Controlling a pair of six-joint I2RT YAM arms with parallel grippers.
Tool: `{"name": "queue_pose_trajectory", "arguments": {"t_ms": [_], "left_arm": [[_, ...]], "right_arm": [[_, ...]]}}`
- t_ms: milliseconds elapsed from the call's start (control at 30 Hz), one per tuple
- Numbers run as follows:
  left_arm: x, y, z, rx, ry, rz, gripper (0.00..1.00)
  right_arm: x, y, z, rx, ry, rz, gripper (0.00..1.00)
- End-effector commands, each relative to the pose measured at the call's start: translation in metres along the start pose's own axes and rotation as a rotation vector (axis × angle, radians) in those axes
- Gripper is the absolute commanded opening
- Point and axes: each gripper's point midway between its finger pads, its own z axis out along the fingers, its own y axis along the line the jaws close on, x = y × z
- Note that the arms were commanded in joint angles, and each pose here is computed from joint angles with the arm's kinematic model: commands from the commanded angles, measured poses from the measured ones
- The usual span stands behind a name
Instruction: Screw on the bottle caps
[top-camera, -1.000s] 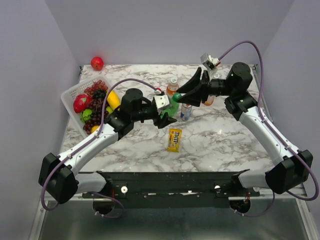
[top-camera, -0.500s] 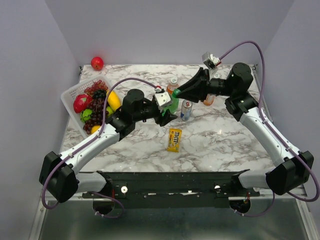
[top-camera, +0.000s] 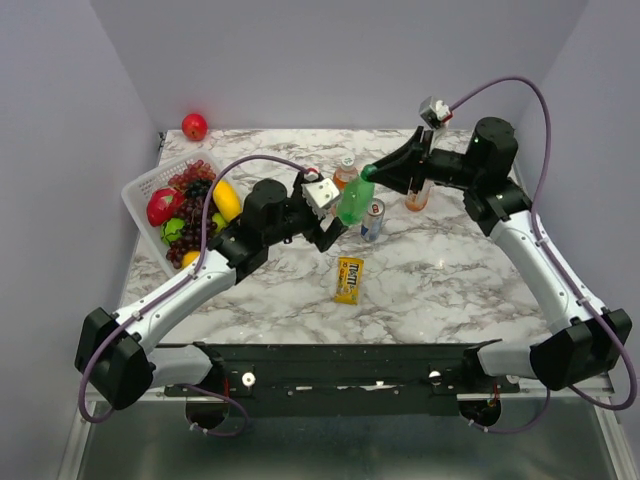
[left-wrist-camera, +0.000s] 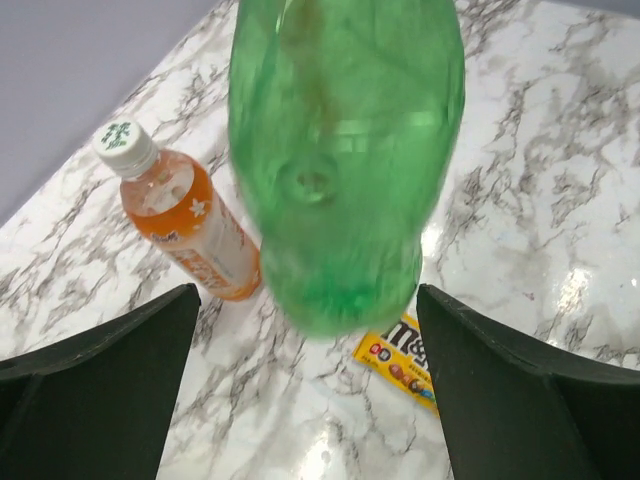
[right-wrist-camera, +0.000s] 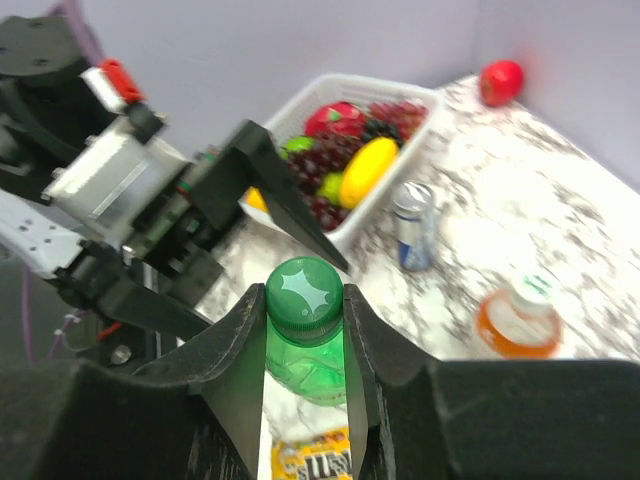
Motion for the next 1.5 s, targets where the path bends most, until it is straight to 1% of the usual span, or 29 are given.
{"name": "queue_pose_trajectory", "arguments": {"t_ms": [0,67,100,133,167,233,333,500,533,667,800,900,1033,1233,1367,1467], "left_arm": [[0.023,0.012,-0.018,-0.078,0.088,0.048,0.99],[0.028,0.01,-0.021,-0.08,0.098,0.049,0.99],[0.03,0.01,-0.022,-0.08,0.105,0.047,0.99],[0.029,0.009,-0.023,-0.077,0.105,0.047,0.99],[0.03,0.01,-0.022,-0.079,0.11,0.041,0.99],[0.03,0.009,-0.021,-0.076,0.116,0.036,0.99],[0.028,0.01,-0.02,-0.077,0.12,0.034,0.99],[0.03,0.011,-0.018,-0.065,0.154,0.044,0.99],[0.031,0.01,-0.017,-0.057,0.158,0.047,0.99],[0.032,0.011,-0.013,-0.055,0.157,0.042,0.99],[0.033,0.011,-0.009,-0.052,0.167,0.033,0.99],[0.037,0.015,-0.007,-0.061,0.183,0.043,0.98],[0.04,0.018,-0.005,-0.074,0.191,0.04,0.99],[0.043,0.032,-0.007,-0.146,0.203,0.044,0.98],[0.046,0.036,-0.006,-0.154,0.213,0.043,0.99],[0.047,0.038,-0.005,-0.157,0.217,0.046,0.99]], "right_arm": [[-0.016,-0.024,-0.032,0.138,0.028,-0.057,0.2],[-0.012,-0.041,-0.048,0.223,0.057,-0.069,0.19],[-0.01,-0.046,-0.054,0.247,0.069,-0.11,0.18],[-0.007,-0.058,-0.065,0.294,0.079,-0.114,0.18],[0.005,-0.068,-0.072,0.336,0.1,-0.104,0.18],[0.014,-0.083,-0.088,0.389,0.118,-0.115,0.18],[0.04,-0.098,-0.105,0.433,0.159,-0.113,0.18],[0.081,-0.112,-0.112,0.443,0.217,-0.114,0.18],[0.091,-0.119,-0.121,0.466,0.227,-0.097,0.18],[0.118,-0.13,-0.121,0.457,0.245,-0.096,0.18],[0.131,-0.13,-0.118,0.428,0.228,-0.092,0.18],[0.148,-0.134,-0.117,0.424,0.248,-0.051,0.19],[0.164,-0.137,-0.118,0.424,0.263,-0.049,0.2],[0.177,-0.137,-0.118,0.416,0.261,-0.028,0.22],[0.181,-0.135,-0.117,0.407,0.258,-0.039,0.23],[0.189,-0.134,-0.118,0.403,0.269,-0.033,0.25]]}}
